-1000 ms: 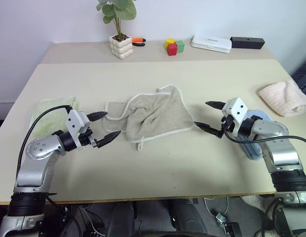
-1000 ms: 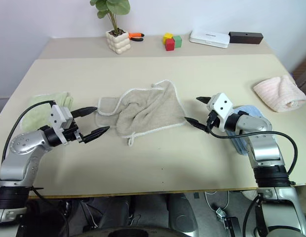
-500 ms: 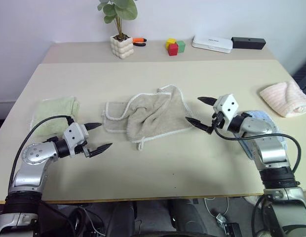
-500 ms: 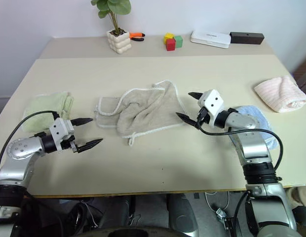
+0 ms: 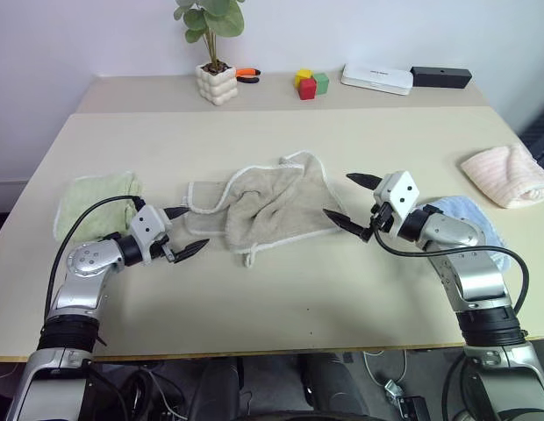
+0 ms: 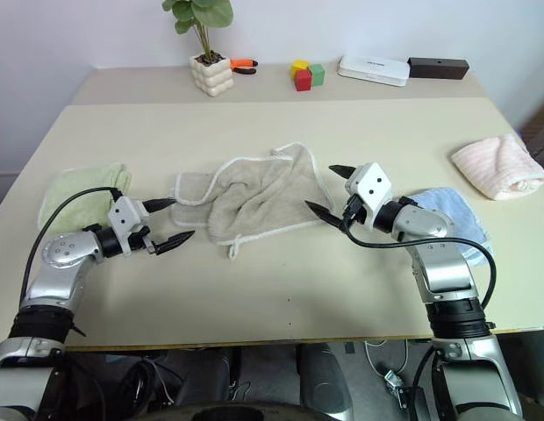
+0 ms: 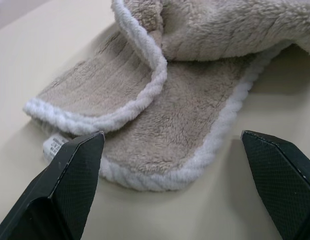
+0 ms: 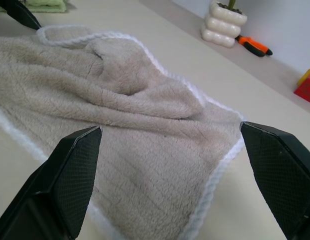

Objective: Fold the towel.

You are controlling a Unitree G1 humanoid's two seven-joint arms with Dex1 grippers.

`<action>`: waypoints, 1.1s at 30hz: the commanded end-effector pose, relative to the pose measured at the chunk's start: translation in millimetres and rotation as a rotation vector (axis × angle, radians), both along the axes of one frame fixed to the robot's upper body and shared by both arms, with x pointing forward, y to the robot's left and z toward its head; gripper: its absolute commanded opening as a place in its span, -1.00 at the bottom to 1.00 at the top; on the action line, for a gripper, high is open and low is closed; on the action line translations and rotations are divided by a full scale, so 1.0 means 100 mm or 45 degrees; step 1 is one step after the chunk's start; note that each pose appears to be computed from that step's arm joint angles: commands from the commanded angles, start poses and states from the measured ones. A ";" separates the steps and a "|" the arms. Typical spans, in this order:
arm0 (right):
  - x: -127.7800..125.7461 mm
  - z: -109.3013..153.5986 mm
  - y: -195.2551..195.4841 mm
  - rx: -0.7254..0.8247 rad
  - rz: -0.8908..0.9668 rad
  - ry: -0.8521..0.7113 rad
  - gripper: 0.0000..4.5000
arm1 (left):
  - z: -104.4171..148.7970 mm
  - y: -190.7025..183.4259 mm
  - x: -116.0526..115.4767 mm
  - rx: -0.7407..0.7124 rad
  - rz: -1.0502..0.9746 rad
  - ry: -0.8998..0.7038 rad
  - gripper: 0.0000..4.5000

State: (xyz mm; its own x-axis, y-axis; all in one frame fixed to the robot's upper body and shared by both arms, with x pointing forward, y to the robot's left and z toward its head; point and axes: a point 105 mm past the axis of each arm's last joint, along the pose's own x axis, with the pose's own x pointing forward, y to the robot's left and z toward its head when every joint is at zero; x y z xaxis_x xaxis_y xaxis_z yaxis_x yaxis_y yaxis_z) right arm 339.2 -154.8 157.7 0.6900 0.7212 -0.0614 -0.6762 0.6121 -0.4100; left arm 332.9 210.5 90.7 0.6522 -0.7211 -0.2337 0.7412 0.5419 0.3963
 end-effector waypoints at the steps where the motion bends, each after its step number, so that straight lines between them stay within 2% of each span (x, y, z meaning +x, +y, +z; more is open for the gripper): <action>1: -0.03 0.18 0.03 0.035 0.004 -0.091 1.00 | -0.28 -0.01 -0.08 0.091 -0.055 0.172 0.89; 3: -0.04 0.18 0.03 0.038 0.000 -0.095 1.00 | -0.32 -0.01 -0.05 0.109 -0.044 0.190 0.61; 10: -0.07 0.16 0.01 0.041 -0.017 -0.094 1.00 | -0.32 -0.04 0.08 0.048 0.023 0.238 -0.92; 15: -0.06 0.13 -0.04 0.033 -0.041 -0.088 1.00 | -0.21 -0.01 0.13 -0.025 0.054 0.246 -0.97; 18: -0.06 0.05 -0.14 -0.030 -0.063 -0.069 1.00 | -0.04 0.01 0.11 -0.154 0.044 0.250 -0.97; 23: -0.11 -0.30 -0.31 -0.413 -0.001 -0.050 1.00 | 0.17 0.05 0.06 -0.198 0.030 0.185 -0.97; 28: -0.14 -0.47 -0.28 -0.607 0.119 -0.050 1.00 | 0.23 0.05 0.07 -0.181 0.071 0.118 -0.97; 33: 0.02 -0.58 -0.17 -0.699 0.125 -0.064 1.00 | 0.23 -0.03 0.00 -0.187 0.033 0.112 -0.97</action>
